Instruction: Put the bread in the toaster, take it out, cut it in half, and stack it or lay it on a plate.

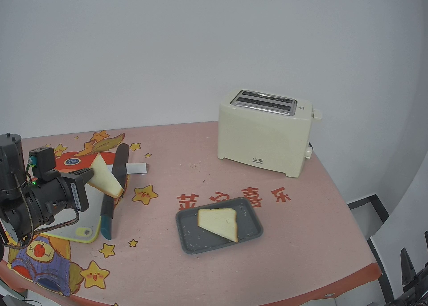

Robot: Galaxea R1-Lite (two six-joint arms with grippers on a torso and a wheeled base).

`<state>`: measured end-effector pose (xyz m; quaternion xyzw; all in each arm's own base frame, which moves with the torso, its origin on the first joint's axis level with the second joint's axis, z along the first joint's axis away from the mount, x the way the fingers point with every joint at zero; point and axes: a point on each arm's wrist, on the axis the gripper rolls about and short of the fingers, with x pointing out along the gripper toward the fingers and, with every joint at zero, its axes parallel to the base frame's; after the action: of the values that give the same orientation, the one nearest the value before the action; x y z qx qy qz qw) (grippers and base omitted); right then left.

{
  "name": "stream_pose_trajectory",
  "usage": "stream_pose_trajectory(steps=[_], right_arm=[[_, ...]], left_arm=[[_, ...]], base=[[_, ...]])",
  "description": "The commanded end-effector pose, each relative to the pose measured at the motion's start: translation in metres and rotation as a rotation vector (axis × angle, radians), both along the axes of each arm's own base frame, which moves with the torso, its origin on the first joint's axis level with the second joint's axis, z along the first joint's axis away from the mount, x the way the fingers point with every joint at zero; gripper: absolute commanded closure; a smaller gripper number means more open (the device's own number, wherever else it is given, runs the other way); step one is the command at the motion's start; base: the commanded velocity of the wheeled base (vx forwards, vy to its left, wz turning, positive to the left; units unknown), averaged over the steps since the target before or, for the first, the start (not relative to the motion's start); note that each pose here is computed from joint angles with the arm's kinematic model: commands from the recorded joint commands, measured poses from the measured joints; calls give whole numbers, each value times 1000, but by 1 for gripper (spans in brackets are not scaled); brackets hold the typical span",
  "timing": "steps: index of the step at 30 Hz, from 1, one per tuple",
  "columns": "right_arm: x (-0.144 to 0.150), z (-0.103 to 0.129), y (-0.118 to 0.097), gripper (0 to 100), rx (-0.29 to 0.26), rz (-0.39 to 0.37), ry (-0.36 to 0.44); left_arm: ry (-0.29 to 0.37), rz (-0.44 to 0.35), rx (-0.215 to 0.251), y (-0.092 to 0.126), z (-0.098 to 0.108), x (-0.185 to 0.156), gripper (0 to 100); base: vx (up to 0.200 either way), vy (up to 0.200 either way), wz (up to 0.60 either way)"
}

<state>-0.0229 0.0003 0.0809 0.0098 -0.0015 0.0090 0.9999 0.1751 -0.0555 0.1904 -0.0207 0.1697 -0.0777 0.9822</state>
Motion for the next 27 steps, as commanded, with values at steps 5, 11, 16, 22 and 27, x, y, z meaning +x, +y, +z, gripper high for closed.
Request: stream_pose_trajectory(steps=[5,11,16,22,27], right_arm=[[0,-5,0,0,0,1,2],[0,-5,0,0,0,1,2],[0,-5,0,0,0,1,2],[0,-5,0,0,0,1,2],[0,-5,0,0,0,1,2]], left_arm=[[8,-24,14,-4,-3,-3,100],[8,-56,13,-10,-3,-5,100],[13,-127,4,-22,-4,-9,100],[37,-228,-64,-44,-4,-19,100],[66,-273,-122,-56,-5,-24,100]], base=[[0,0,0],[0,0,0],[0,0,0],[0,0,0],[0,0,0]])
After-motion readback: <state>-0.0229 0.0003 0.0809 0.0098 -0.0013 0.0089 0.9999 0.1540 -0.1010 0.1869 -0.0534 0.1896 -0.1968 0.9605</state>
